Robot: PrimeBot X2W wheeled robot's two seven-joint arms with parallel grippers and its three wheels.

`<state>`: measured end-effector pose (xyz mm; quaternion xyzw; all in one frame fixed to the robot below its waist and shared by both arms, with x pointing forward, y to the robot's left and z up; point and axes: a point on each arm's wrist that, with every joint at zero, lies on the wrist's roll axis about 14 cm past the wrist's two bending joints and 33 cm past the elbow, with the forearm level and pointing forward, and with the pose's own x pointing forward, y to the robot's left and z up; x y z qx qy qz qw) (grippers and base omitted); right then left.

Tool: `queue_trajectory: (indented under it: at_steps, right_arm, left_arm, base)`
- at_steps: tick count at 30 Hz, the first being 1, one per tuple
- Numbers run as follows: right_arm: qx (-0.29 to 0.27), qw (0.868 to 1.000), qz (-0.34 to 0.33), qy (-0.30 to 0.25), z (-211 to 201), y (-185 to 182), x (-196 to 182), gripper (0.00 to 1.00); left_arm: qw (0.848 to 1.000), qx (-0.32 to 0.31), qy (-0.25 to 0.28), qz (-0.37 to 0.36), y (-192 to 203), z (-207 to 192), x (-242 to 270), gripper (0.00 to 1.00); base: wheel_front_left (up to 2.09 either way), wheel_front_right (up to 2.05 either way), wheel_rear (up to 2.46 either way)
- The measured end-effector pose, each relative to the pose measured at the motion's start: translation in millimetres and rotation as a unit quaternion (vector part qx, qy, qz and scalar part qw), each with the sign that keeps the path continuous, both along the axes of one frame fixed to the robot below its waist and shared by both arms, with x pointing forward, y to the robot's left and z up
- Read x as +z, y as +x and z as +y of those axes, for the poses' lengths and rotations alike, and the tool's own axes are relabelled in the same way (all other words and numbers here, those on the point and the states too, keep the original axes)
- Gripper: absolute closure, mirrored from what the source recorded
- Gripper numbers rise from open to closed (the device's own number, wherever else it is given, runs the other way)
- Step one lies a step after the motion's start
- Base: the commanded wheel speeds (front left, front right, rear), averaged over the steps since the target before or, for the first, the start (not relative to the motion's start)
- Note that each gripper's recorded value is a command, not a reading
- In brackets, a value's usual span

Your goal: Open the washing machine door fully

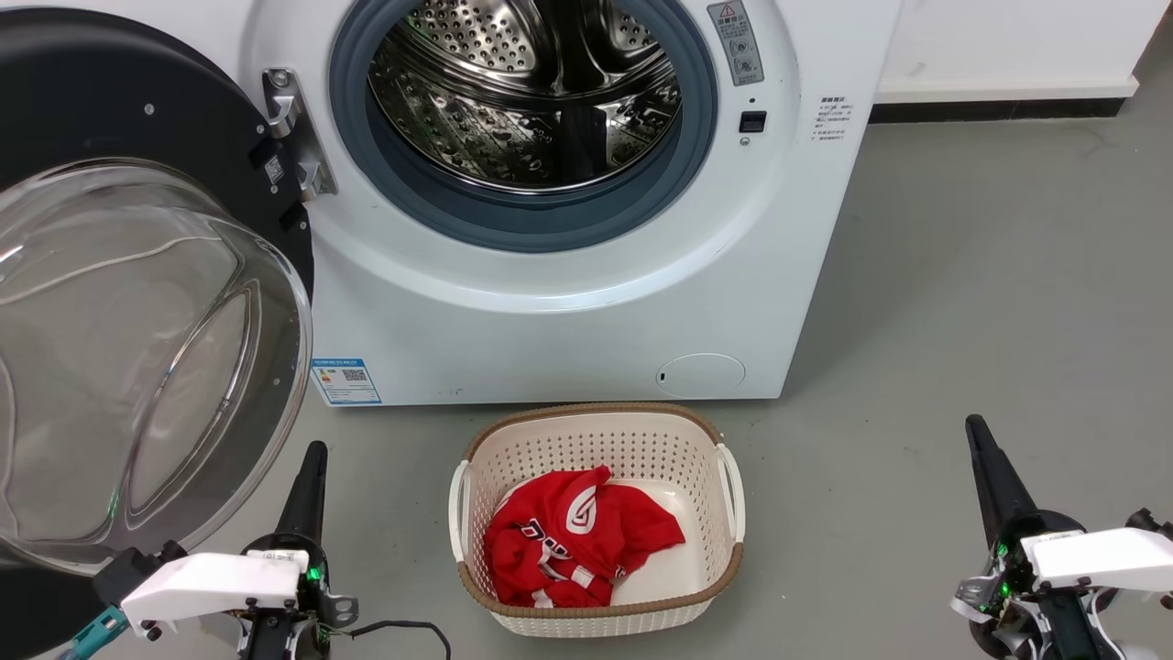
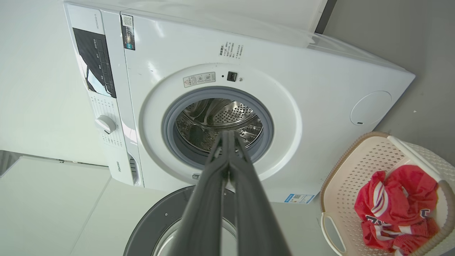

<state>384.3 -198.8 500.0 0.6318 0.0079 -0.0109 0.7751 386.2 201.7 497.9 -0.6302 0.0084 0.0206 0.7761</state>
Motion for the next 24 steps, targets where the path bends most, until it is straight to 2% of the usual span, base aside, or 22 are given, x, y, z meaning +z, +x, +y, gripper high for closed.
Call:
queue_trajectory:
  at_steps: [24]
  right_arm:
    - [0.002, 0.996, -0.008, 0.088, -1.2, 2.9, 4.2, 1.0]
  left_arm:
    - [0.996, -0.008, -0.092, -0.013, 1.5, -2.2, 5.3, 1.0]
  base:
    - [0.0, 0.0, 0.0]
